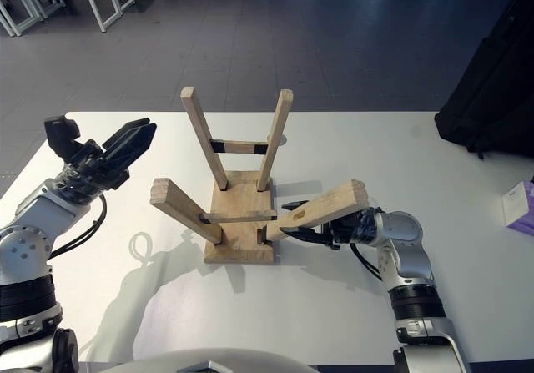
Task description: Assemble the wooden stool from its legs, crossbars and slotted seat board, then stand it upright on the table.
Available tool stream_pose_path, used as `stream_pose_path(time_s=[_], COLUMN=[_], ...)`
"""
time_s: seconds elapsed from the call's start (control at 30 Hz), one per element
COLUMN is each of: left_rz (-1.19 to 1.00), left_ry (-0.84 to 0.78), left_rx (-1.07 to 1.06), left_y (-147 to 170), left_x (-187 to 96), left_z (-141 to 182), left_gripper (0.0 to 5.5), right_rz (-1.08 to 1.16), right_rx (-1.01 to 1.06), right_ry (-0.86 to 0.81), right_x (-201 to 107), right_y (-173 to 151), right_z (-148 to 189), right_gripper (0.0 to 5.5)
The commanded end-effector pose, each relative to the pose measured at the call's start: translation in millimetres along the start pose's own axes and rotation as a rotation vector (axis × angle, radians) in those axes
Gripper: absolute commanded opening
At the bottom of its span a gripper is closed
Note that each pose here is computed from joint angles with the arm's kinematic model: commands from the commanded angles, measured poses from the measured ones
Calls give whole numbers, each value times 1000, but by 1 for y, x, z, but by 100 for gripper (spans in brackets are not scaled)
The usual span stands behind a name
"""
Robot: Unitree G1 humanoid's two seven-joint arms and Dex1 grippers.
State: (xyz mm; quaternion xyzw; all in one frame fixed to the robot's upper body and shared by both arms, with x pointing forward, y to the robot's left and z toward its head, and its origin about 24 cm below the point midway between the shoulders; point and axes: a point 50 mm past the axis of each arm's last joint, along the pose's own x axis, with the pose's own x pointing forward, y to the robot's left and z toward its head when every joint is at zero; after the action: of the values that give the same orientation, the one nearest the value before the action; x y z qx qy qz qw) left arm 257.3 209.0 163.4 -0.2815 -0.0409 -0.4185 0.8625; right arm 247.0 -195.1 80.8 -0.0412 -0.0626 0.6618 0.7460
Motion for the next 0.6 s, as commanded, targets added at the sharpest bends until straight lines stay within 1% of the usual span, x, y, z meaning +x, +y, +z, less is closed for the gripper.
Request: stream_pose_path(time_s=[0.03, 0.4, 0.43, 0.53, 0.6], left_rz=[2, 9, 10, 18, 19], left_ry=[23, 21, 22, 25, 25], left_rx=[11, 15, 15, 22, 24], left_y=[0, 1, 1, 2, 1], left_x=[3, 3, 2, 1, 1], left_z=[2, 1, 1, 1, 0], left_gripper=[437, 437, 437, 437, 437], right_rz=[29, 97, 99, 48, 29], right_rx=[23, 43, 44, 12, 4], right_ry=[74, 79, 99, 243, 276], right_x=[1, 7, 7, 9, 13], right_y=[2, 9, 9, -2, -8], right_z=[-9, -10, -11, -14, -10], right_gripper=[202, 202, 202, 202, 202])
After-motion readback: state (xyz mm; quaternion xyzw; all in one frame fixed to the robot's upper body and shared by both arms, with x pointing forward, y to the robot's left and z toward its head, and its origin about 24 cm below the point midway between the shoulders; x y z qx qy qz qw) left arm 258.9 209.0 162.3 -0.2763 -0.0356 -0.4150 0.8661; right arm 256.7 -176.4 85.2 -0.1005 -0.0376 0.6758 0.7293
